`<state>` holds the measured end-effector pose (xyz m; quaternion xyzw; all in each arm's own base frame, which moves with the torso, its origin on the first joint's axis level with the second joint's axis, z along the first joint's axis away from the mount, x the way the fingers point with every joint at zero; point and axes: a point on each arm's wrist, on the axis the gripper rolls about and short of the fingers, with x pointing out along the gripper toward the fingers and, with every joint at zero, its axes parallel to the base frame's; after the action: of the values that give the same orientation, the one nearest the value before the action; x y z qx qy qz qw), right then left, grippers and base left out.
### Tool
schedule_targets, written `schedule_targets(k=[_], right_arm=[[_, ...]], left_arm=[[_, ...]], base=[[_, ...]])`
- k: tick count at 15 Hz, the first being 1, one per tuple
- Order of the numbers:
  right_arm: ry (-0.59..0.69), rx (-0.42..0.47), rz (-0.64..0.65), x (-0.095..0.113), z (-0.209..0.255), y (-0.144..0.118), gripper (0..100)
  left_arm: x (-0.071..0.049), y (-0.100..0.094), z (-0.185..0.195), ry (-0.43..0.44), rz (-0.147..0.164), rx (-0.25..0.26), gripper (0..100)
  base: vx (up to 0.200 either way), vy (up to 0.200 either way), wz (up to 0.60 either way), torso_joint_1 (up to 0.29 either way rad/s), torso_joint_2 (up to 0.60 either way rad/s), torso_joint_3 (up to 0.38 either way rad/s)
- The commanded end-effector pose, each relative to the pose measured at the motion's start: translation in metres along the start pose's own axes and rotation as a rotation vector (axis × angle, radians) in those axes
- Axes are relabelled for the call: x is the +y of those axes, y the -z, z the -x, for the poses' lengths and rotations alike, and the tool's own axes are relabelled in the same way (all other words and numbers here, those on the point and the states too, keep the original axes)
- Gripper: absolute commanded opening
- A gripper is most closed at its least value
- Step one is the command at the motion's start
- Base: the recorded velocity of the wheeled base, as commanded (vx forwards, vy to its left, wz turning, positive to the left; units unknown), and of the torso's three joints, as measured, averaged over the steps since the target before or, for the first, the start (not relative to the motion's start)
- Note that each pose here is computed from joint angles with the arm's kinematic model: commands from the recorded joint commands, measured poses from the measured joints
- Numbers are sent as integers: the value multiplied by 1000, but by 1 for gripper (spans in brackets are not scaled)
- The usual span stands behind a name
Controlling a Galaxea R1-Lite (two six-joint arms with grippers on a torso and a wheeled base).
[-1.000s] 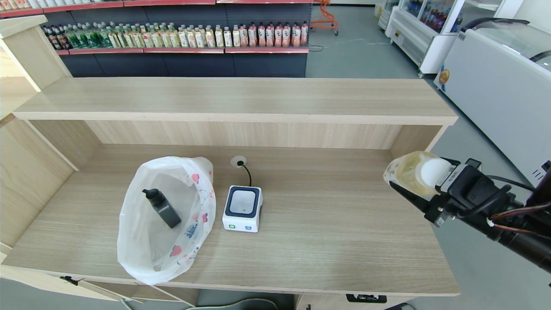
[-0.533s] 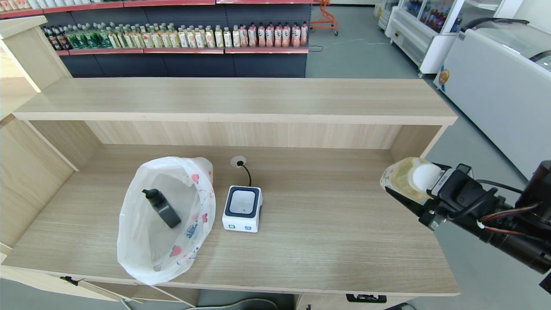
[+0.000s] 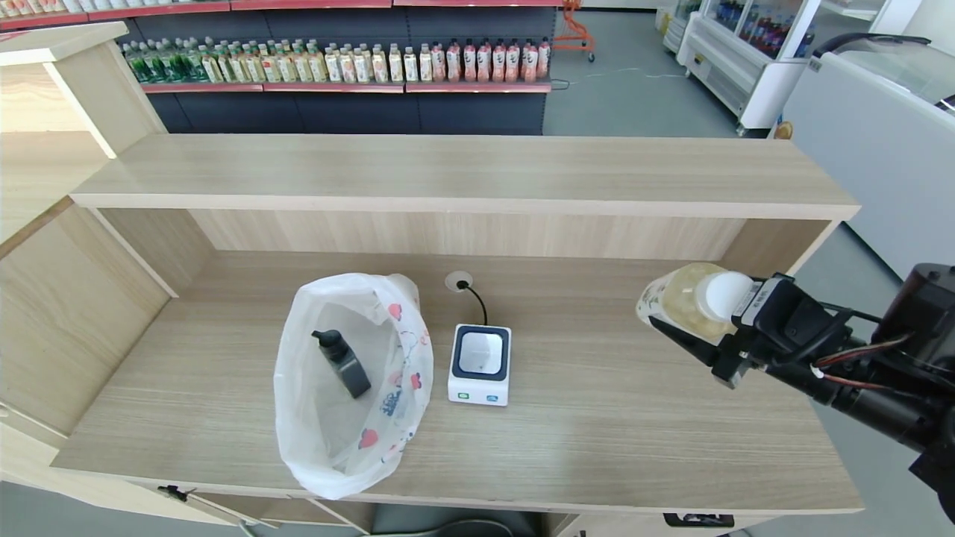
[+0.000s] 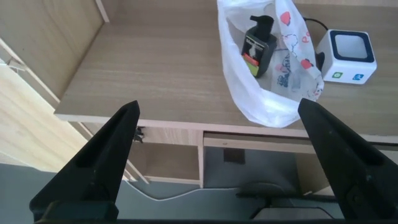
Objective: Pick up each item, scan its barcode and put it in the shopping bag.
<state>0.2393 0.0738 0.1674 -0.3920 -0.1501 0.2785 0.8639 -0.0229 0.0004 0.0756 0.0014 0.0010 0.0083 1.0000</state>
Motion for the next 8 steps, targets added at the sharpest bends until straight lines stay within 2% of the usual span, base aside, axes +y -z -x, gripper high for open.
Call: schedule_targets(k=[1, 3, 5, 7, 8], right_arm=[[-32, -17, -23, 0, -17, 9, 0], [-61, -41, -36, 1, -26, 13, 0], [-148, -88, -54, 8, -36, 23, 0], [-176, -85, -64, 14, -40, 30, 0], [-186, -84, -67, 16, -41, 33, 0]], left_arm=[[0, 0, 0, 0, 0, 0, 100], [0, 0, 0, 0, -2, 0, 100], [0, 0, 0, 0, -2, 0, 100], [0, 0, 0, 0, -2, 0, 100], [0, 0, 0, 0, -2, 0, 100]], base=[[0, 200, 0, -2, 7, -7], [0, 200, 0, 2, 5, 0], [0, 200, 0, 5, 5, 2], [0, 200, 0, 10, 5, 5], [0, 0, 0, 0, 0, 0]])
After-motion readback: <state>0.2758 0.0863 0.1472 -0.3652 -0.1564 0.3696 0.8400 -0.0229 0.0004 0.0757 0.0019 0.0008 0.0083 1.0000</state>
